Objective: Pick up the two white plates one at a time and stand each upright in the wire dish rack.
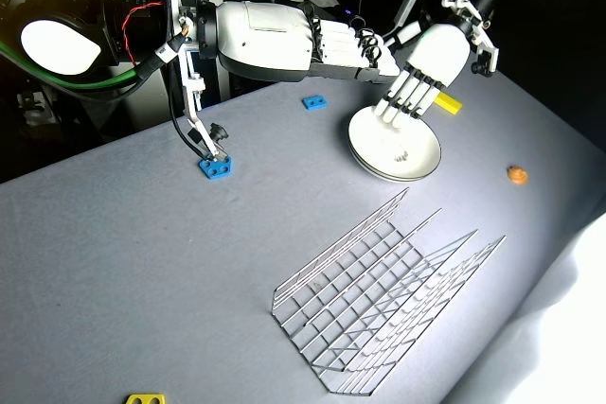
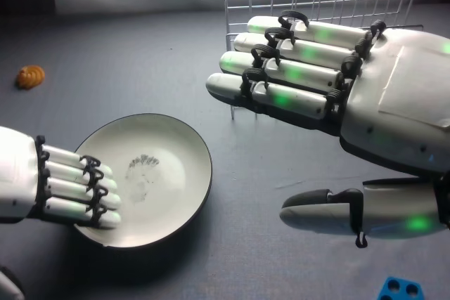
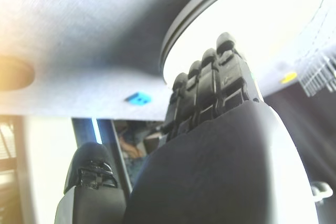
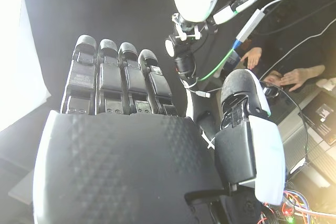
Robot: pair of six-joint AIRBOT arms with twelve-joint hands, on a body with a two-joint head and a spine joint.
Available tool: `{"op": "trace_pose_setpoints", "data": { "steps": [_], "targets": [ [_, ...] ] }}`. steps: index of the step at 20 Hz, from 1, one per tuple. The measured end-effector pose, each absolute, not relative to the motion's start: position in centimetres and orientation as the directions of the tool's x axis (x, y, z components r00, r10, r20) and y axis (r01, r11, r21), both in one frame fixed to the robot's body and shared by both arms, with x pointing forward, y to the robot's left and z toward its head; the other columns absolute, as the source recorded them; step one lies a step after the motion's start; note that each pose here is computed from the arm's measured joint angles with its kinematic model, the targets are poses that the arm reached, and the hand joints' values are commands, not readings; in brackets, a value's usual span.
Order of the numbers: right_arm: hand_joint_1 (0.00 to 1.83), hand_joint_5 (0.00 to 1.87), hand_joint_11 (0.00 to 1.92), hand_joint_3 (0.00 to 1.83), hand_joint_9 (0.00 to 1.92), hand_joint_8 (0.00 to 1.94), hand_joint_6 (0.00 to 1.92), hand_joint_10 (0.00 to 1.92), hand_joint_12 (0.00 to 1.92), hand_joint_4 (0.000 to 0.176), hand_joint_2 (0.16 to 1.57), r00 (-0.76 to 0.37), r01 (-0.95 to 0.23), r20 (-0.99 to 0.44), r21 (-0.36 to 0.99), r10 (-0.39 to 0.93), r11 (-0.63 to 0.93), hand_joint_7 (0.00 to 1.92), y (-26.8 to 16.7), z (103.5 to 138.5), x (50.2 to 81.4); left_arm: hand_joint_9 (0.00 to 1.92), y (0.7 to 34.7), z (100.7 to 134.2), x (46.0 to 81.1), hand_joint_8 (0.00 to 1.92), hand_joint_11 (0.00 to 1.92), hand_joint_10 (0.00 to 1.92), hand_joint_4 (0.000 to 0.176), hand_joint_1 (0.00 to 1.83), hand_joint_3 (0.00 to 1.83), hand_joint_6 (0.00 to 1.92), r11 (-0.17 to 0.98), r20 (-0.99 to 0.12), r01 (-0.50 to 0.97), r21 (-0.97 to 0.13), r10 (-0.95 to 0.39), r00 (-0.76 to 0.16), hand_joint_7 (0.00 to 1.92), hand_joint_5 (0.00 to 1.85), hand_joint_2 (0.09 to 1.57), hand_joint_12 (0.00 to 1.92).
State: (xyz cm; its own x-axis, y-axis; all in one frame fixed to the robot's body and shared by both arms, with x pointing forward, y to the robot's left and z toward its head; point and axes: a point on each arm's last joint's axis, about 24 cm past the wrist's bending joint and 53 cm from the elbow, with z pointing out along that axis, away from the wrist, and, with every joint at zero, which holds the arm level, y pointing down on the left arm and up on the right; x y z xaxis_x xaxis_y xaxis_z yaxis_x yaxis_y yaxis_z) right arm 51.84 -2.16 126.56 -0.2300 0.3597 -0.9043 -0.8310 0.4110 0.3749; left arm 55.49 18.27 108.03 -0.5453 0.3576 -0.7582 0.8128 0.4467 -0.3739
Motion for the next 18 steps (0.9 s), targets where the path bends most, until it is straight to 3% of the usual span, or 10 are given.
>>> {"op": "trace_pose_setpoints", "data": {
  "steps": [3, 9, 15, 18],
  "targets": [
    [0.05, 0.0, 0.0, 0.0, 0.0, 0.0, 0.0, 0.0, 0.0, 0.0, 1.21, -0.175, -0.85, -0.927, 0.312, 0.331, 0.425, 0.0, -1.8, 126.2, 51.5, 0.03, 19.0, 108.1, 56.6, 0.0, 0.0, 0.0, 0.0, 0.0, 0.0, 0.0, 0.478, -0.764, 0.801, -0.359, 0.343, -0.547, 0.02, 0.05, 1.11, 0.17],
    [0.0, 0.0, 0.0, 0.0, 0.0, 0.0, 0.0, 0.0, 0.0, 0.0, 1.22, -0.174, -0.849, -0.928, 0.311, 0.329, 0.427, 0.0, -1.8, 126.0, 51.5, 0.03, 20.3, 107.9, 58.3, 0.0, 0.0, 0.0, 0.0, 0.0, 0.0, 0.0, 0.521, -0.765, 0.784, -0.337, 0.334, -0.551, 0.01, 0.04, 1.11, 0.17],
    [0.0, 0.0, 0.0, 0.0, 0.0, 0.0, 0.0, 0.0, 0.0, 0.0, 1.22, -0.173, -0.851, -0.929, 0.308, 0.327, 0.426, 0.0, -1.8, 126.0, 51.4, 0.0, 20.5, 107.2, 58.2, 0.0, 0.0, 0.0, 0.0, 0.0, 0.0, 0.0, 0.519, -0.756, 0.788, -0.332, 0.354, -0.551, 0.0, 0.03, 1.11, 0.11],
    [0.0, 0.0, 0.0, 0.0, 0.0, 0.0, 0.0, 0.0, 0.0, 0.0, 1.22, -0.172, -0.851, -0.929, 0.307, 0.327, 0.425, 0.0, -1.8, 126.0, 51.4, 0.02, 20.6, 107.0, 58.1, 0.0, 0.0, 0.0, 0.0, 0.0, 0.0, 0.0, 0.517, -0.751, 0.788, -0.335, 0.358, -0.555, 0.01, 0.05, 1.11, 0.16]
  ]
}}
